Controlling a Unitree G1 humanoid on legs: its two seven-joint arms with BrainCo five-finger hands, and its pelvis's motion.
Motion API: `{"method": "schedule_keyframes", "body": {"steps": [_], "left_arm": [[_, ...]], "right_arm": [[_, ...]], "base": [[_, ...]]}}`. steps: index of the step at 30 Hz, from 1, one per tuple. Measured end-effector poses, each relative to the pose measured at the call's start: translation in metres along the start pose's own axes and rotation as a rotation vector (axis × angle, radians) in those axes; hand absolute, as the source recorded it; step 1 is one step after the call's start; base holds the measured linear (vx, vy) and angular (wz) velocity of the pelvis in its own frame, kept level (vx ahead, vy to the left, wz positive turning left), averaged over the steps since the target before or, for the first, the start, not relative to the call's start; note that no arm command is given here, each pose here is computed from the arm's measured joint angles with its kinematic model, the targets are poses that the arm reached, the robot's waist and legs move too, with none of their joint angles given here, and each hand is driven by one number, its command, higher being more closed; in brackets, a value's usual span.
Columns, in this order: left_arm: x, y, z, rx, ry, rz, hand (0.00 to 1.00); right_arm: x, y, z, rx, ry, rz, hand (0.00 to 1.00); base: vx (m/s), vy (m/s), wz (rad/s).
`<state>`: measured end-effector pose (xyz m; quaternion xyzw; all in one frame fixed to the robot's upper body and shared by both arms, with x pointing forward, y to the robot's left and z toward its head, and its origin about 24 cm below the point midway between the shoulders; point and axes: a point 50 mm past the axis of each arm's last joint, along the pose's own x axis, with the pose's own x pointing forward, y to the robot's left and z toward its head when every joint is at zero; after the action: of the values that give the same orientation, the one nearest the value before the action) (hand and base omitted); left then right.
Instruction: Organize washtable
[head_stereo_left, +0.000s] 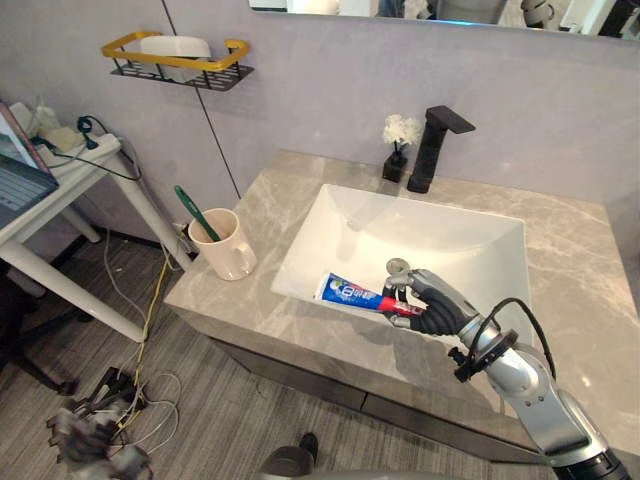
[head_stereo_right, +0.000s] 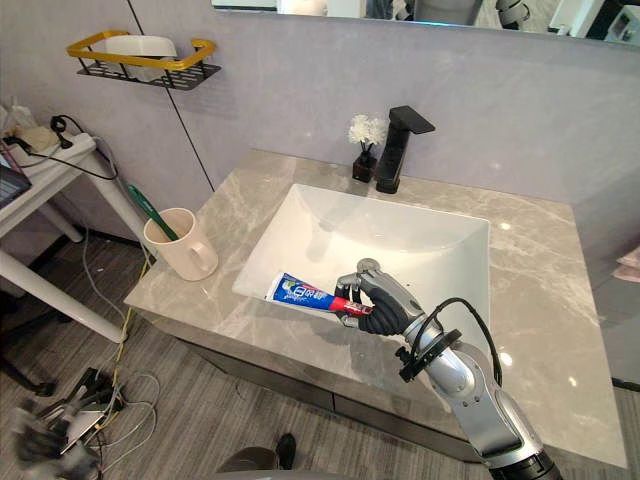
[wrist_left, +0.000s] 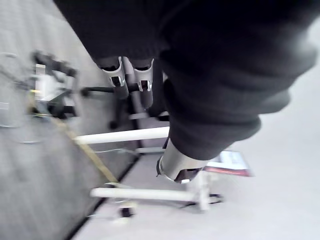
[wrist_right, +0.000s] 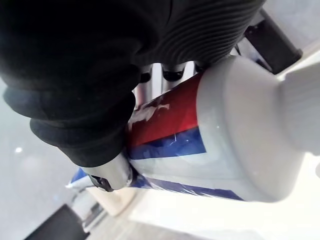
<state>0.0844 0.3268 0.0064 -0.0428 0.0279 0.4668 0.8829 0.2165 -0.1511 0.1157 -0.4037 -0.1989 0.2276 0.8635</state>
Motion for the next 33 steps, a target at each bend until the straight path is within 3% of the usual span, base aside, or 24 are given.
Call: {"method": "schedule_keyframes", "body": {"steps": [4,7,10,15,21,33], "left_arm": [[-0.008,-0.025,0.051,-0.097,-0.230,-0.075,0.00],[-0.025,-0.061,0.078,-0.216,-0.335,-0.233,0.00],[-0.043,-0.089,0.091,-0.334,-0.354,-0.386,0.00],[-0.065,-0.112,0.109,-0.452,-0.390,-0.541,0.00],[-0.079,-0.127,0.116,-0.588,-0.357,-0.669,0.00],[-0.113,-0.172,0.114,-0.861,-0.127,-1.000,0.00]], "right_arm": [[0.003,-0.001,0.007,0.040,-0.027,-0.069,1.00],[0.007,0.000,0.013,0.095,-0.045,-0.138,1.00],[0.011,0.002,0.017,0.136,-0.058,-0.192,1.00],[0.019,-0.003,0.029,0.180,-0.108,-0.305,1.00],[0.032,-0.007,0.047,0.219,-0.197,-0.393,1.00],[0.046,0.012,0.062,0.239,-0.245,-0.367,1.00]], "base": [[0.04,0.010,0.12],[0.01,0.007,0.11],[0.00,0.000,0.00],[0.00,0.000,0.00],[0.00,0.003,-0.01],[0.00,0.008,-0.06]]}}
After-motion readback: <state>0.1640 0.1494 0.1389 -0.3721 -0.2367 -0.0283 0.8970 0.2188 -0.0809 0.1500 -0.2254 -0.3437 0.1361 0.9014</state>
